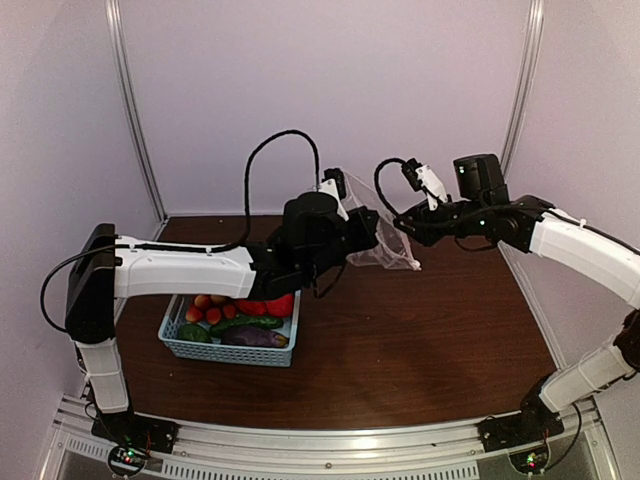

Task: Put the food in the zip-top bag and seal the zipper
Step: Open the zipper food storage bag at the center of the board.

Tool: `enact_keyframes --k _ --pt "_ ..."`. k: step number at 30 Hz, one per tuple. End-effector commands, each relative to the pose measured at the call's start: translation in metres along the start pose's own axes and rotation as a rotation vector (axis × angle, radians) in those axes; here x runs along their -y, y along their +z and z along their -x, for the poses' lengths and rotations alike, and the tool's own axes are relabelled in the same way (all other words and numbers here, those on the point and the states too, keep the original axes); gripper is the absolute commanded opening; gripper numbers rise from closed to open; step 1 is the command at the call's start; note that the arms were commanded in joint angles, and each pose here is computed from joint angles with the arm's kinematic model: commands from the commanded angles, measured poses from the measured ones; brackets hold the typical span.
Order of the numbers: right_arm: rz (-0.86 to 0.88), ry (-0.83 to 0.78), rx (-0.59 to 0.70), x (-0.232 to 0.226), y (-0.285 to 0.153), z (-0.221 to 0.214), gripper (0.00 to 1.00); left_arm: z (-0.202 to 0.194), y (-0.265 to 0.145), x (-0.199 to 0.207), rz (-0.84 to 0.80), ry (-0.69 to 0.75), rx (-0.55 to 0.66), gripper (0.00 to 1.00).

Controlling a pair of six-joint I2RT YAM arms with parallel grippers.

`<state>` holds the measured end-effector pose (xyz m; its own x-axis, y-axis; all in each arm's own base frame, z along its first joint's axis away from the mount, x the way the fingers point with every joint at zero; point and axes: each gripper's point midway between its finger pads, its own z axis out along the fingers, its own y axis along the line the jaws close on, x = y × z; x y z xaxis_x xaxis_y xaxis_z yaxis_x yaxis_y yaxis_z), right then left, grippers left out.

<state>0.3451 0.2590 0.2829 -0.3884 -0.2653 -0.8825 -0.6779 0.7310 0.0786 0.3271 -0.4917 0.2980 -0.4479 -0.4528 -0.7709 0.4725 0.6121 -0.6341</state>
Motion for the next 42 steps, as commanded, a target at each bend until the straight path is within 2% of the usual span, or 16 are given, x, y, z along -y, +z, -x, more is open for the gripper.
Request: enact_keyframes --k 1,3,4,11,19,24,26,30,32,36,39,42 --pt "-0.102 -0.036 0.063 0.018 0.001 0.019 0.11 -0.010 0.002 0.006 -0.032 -0.017 -0.018 0.00" --pt "-0.128 -0.053 0.066 0.024 0.004 0.018 0.00 -0.016 0.001 0.002 -0.026 -0.021 -0.033 0.00" --pt "-0.129 -0.059 0.066 0.024 0.005 0.018 0.00 -0.019 0.001 -0.001 -0.019 -0.020 -0.043 0.00" --pt "-0.041 -0.062 0.060 0.012 0.016 0.019 0.06 -0.034 -0.001 -0.010 -0.001 -0.012 -0.087 0.00" --pt "-0.024 -0.058 0.031 0.014 0.024 0.017 0.05 -0.038 -0.003 -0.016 0.012 -0.012 -0.097 0.00" --pt "-0.035 -0.059 0.026 0.017 0.026 0.020 0.18 -0.040 -0.004 -0.018 0.014 -0.014 -0.102 0.00" --pt "-0.026 -0.060 0.017 0.016 0.028 0.018 0.17 -0.041 -0.005 -0.019 0.018 -0.013 -0.102 0.00" --pt "-0.028 -0.061 0.023 0.016 0.026 0.020 0.06 -0.039 -0.006 -0.021 0.028 -0.016 -0.097 0.00" --pt "-0.055 -0.065 0.025 0.021 0.022 0.024 0.00 -0.040 -0.006 -0.025 0.046 -0.013 -0.098 0.00" --pt "-0.152 -0.077 0.045 0.039 0.003 0.036 0.00 -0.044 -0.006 -0.048 0.159 -0.023 -0.098 0.00" --pt "-0.290 -0.089 0.084 0.059 -0.017 0.047 0.00 -0.044 -0.008 -0.061 0.239 -0.039 -0.091 0.00" --pt "-0.351 -0.096 0.113 0.066 -0.032 0.052 0.00 -0.045 -0.009 -0.067 0.267 -0.059 -0.083 0.00"
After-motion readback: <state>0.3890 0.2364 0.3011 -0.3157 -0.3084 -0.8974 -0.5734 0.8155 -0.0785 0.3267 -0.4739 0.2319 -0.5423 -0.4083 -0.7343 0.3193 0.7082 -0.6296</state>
